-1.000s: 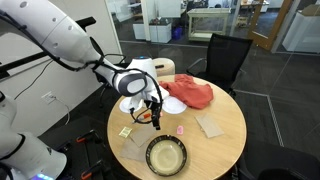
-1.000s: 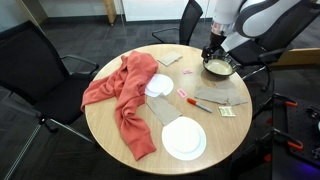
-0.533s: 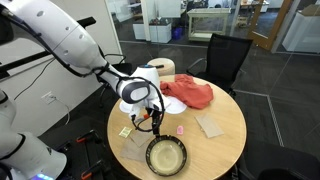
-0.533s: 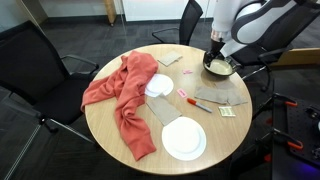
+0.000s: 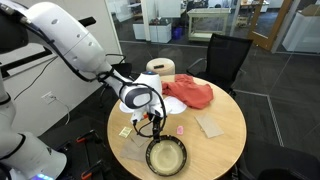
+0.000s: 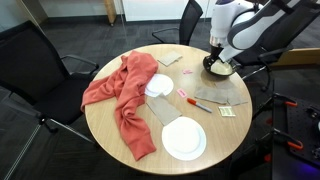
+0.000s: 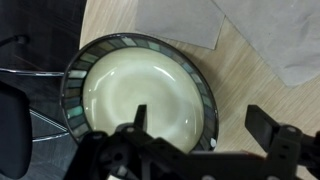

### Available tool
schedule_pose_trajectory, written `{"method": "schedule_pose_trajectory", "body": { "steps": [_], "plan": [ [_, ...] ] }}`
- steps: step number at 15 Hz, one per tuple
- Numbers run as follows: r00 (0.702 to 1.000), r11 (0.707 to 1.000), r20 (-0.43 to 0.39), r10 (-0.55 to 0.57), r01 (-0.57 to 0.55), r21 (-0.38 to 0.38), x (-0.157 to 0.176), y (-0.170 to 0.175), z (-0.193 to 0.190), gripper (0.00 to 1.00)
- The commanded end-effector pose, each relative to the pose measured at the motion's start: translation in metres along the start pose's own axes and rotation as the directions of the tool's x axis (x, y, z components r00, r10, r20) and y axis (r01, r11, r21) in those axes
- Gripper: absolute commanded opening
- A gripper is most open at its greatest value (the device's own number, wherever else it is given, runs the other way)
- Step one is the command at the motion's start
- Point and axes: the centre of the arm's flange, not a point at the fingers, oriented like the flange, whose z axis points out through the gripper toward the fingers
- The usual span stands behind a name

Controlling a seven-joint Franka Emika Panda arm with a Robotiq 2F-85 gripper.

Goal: Move the bowl backwards then put the marker inside it.

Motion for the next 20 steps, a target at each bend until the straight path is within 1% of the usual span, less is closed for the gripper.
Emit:
{"method": "schedule_pose_trajectory", "body": {
  "steps": [1,4,10,20],
  "plan": [
    [1.0,1.0,-0.003,-0.022,0.022,0.012,0.007,-0.01,0.006,1.0],
    [1.0,1.0,0.001,-0.029,0.029,0.011,0.012,-0.02,0.008,1.0],
    [0.999,0.999,-0.02,-0.036,0.036,0.013,0.028,-0.037,0.01,1.0],
    [1.0,1.0,-0.011,-0.018,0.018,-0.002,0.051,-0.045,0.023,1.0]
  ]
}}
